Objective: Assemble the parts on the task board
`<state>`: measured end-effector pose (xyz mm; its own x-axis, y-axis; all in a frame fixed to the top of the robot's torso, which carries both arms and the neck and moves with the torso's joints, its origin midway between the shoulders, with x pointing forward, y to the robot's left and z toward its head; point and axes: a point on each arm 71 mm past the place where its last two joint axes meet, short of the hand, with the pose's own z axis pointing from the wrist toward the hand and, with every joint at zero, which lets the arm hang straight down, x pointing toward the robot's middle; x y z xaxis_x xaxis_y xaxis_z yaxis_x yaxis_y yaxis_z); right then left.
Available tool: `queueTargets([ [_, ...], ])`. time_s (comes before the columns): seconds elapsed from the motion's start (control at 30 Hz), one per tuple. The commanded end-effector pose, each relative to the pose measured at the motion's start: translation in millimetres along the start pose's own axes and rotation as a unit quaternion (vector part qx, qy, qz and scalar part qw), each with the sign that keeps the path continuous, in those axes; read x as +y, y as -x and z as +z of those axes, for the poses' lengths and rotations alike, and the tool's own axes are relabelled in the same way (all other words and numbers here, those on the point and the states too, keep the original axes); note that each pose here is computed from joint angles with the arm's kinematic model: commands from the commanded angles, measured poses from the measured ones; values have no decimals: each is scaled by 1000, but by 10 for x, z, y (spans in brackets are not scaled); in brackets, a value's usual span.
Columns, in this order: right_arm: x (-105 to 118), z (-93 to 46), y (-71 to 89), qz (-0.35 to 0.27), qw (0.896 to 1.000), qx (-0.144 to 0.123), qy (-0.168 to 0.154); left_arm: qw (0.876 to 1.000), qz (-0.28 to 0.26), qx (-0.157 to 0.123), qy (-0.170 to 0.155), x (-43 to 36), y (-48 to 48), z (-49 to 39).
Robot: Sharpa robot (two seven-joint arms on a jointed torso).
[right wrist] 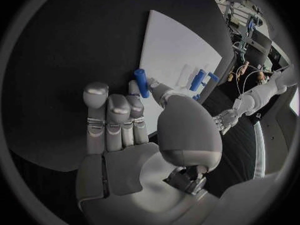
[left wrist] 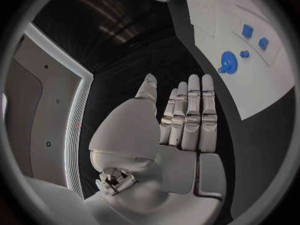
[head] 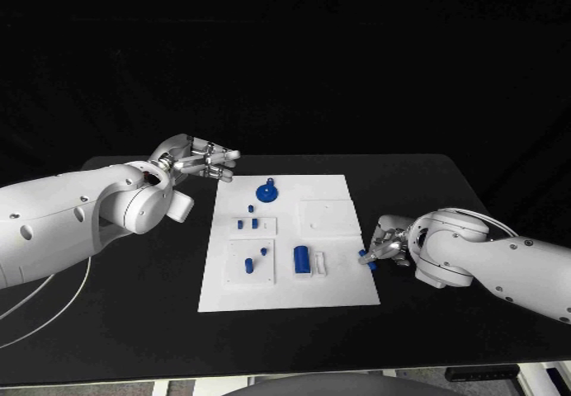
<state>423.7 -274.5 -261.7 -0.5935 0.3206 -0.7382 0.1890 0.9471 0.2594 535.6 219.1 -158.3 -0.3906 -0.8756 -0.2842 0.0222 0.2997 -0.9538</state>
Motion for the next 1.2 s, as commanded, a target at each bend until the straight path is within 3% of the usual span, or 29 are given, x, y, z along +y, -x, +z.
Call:
queueTargets([
  [0.03,-46,37,-145,-3,1000,20,-13,1000,-5,8,-1,-8,-18,1],
  [0.4,-91,11,-115,49,999,13,-12,1000,-4,7,0,-5,-13,-1],
  [0.63,-95,-77,52,69,998,-6,-4,1000,-4,7,0,-5,-14,3],
  [0.83,34,-167,158,93,995,-10,21,1000,-4,7,0,-7,-20,8],
  [1.2,381,-273,97,132,989,11,65,1000,-4,8,0,-9,-27,13],
])
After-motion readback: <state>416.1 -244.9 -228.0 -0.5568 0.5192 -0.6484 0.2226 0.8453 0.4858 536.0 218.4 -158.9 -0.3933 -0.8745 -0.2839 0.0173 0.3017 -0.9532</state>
